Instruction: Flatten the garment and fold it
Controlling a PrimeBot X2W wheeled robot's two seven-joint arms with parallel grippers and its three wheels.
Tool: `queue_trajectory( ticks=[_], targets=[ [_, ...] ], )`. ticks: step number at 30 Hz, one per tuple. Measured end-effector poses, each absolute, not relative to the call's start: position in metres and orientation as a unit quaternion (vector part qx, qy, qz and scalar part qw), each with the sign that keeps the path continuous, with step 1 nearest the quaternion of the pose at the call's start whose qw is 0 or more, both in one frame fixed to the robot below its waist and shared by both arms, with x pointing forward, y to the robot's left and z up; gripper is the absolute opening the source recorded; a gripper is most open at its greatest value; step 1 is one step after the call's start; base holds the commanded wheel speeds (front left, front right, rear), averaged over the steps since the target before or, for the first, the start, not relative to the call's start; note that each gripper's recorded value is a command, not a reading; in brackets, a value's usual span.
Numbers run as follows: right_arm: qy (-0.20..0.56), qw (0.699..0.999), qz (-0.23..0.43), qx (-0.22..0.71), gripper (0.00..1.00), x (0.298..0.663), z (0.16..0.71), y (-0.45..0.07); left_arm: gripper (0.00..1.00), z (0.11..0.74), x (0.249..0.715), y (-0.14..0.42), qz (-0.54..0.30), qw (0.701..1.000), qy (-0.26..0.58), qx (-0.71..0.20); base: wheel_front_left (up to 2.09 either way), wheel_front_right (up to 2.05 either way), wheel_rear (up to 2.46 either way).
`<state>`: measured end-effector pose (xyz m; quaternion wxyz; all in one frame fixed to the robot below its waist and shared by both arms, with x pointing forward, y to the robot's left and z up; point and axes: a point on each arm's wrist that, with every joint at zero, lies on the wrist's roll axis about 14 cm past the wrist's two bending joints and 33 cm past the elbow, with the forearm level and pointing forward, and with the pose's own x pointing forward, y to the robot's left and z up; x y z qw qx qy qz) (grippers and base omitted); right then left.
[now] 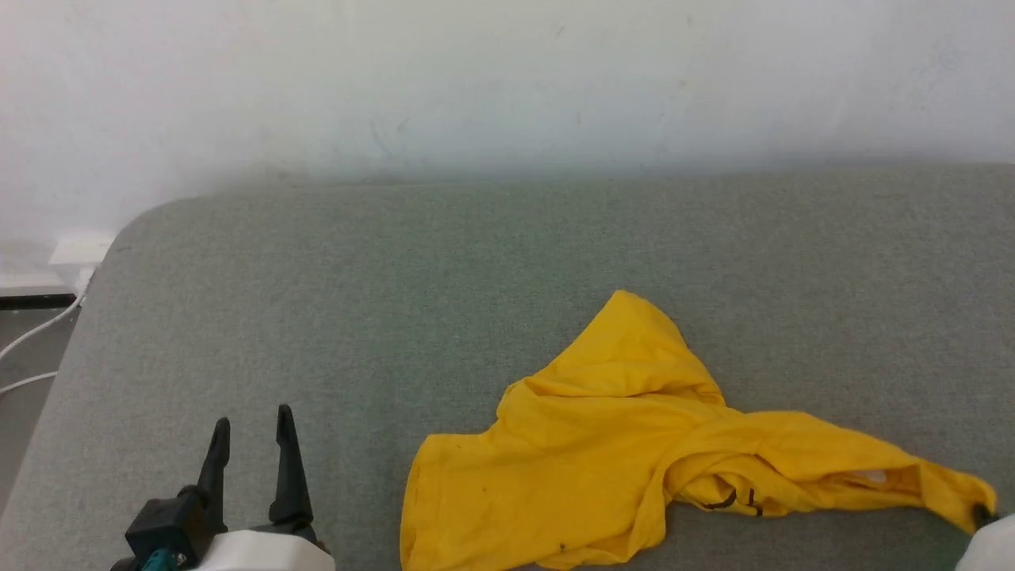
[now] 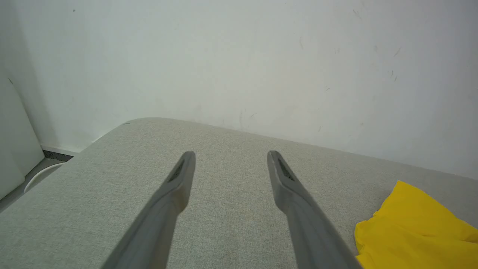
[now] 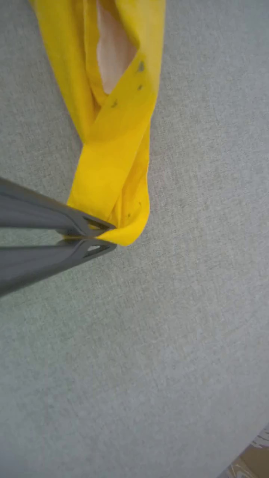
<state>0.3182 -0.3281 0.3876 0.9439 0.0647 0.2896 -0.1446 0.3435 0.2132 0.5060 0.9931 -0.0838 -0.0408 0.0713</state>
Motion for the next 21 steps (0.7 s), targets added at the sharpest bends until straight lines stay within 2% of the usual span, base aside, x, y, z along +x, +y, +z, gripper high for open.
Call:
queue_trajectory(
  ticks=[3,4,5,6,14,21],
  targets=[
    [0.287,0.941,-0.158,0.086,0.00,0.307,0.371,-0.321,1.00,0.500,0.344,0.213,0.072,0.993,-0.031,-0.084,0.00,0.00,0.00],
    [0.282,0.941,-0.162,0.091,0.24,0.306,0.369,-0.319,1.00,0.498,0.345,0.213,0.072,0.993,-0.028,-0.084,0.00,0.00,0.00],
    [0.277,0.941,-0.167,0.098,0.32,0.305,0.366,-0.317,1.00,0.496,0.345,0.212,0.069,0.994,-0.026,-0.085,0.00,0.00,0.00],
    [0.275,0.941,-0.168,0.103,1.00,0.305,0.365,-0.316,1.00,0.495,0.345,0.210,0.067,0.994,-0.023,-0.085,0.00,0.00,0.00],
    [0.180,0.964,-0.165,0.108,1.00,0.323,0.393,-0.312,1.00,0.496,0.342,0.208,0.061,0.994,-0.026,-0.088,0.00,0.00,0.00],
    [0.058,0.984,-0.153,0.074,1.00,0.333,0.452,-0.319,1.00,0.495,0.333,0.207,0.055,0.994,-0.021,-0.089,0.00,0.00,0.00]
  ],
)
